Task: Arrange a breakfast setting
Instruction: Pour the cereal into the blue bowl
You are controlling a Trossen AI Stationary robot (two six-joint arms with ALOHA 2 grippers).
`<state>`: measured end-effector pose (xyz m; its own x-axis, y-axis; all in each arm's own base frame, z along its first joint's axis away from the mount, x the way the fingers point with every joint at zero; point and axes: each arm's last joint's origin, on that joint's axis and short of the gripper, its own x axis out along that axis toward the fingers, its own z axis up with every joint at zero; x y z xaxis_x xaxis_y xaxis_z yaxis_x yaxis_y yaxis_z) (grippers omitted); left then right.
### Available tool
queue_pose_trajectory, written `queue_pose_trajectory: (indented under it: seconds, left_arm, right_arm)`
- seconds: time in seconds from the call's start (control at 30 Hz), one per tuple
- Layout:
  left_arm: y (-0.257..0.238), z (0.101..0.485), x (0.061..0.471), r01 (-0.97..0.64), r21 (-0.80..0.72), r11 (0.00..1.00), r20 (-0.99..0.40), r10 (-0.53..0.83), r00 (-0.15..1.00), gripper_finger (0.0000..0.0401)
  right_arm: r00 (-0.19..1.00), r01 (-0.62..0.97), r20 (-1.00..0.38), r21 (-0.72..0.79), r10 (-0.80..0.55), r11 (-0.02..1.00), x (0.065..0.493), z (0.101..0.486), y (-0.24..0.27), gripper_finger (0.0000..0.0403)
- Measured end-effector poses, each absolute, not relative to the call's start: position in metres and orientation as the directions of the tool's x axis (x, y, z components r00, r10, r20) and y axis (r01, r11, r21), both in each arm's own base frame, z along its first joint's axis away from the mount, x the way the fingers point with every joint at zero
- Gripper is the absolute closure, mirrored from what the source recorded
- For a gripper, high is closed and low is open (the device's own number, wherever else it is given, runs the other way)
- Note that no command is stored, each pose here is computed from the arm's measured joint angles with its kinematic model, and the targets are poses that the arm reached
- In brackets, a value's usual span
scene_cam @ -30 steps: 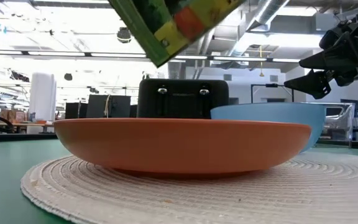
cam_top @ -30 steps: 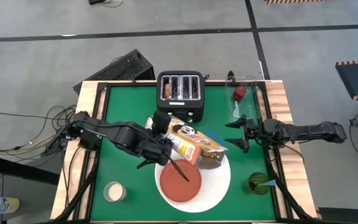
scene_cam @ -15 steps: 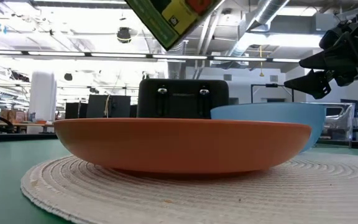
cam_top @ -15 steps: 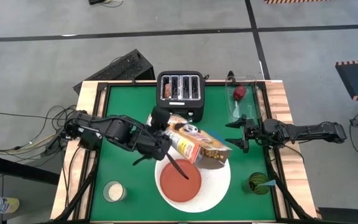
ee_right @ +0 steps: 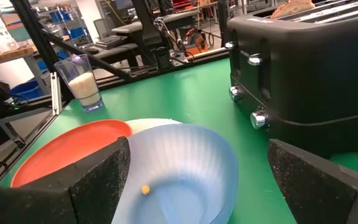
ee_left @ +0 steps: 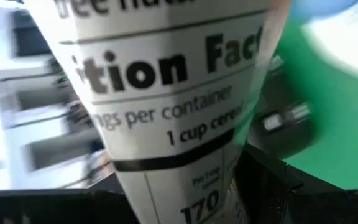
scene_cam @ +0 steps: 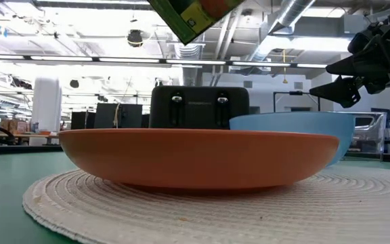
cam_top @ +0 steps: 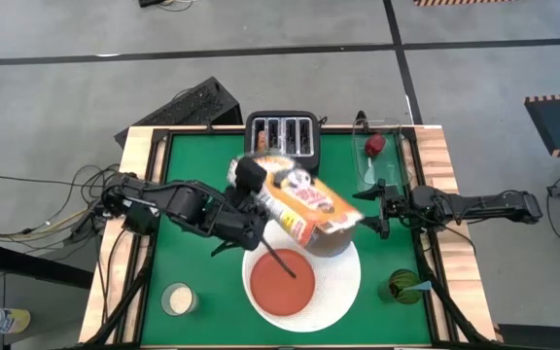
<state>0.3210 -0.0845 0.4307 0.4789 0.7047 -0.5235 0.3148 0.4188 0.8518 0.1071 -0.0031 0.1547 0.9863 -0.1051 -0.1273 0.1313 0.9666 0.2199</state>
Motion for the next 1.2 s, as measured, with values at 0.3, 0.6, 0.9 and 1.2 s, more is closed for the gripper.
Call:
queue_pose_trajectory:
  seconds: [0.3,0.6,0.9,1.2]
  left_arm:
    - [-0.064,0.409,0.332,0.362,0.829,0.427,-0.55,0.741,0.386,0.0239]
    - [-0.047,0.391,0.338,0.411,0.837,0.361,-0.498,0.815,0.298,0.0239]
    - [-0.048,0.39,0.338,0.42,0.843,0.335,-0.476,0.829,0.294,0.0239]
    - [-0.05,0.39,0.338,0.432,0.837,0.335,-0.484,0.822,0.299,0.0239]
  right_arm:
    - [0.986,0.131,-0.127,0.22,-0.105,0.967,0.107,0.155,-0.003,0.0007]
    - [0.986,0.131,-0.127,0.22,-0.105,0.967,0.107,0.155,-0.003,0.0007]
    - [0.986,0.131,-0.127,0.22,-0.105,0.967,0.107,0.155,-0.003,0.0007]
    - [0.986,0.131,-0.127,0.22,-0.105,0.967,0.107,0.155,-0.003,0.0007]
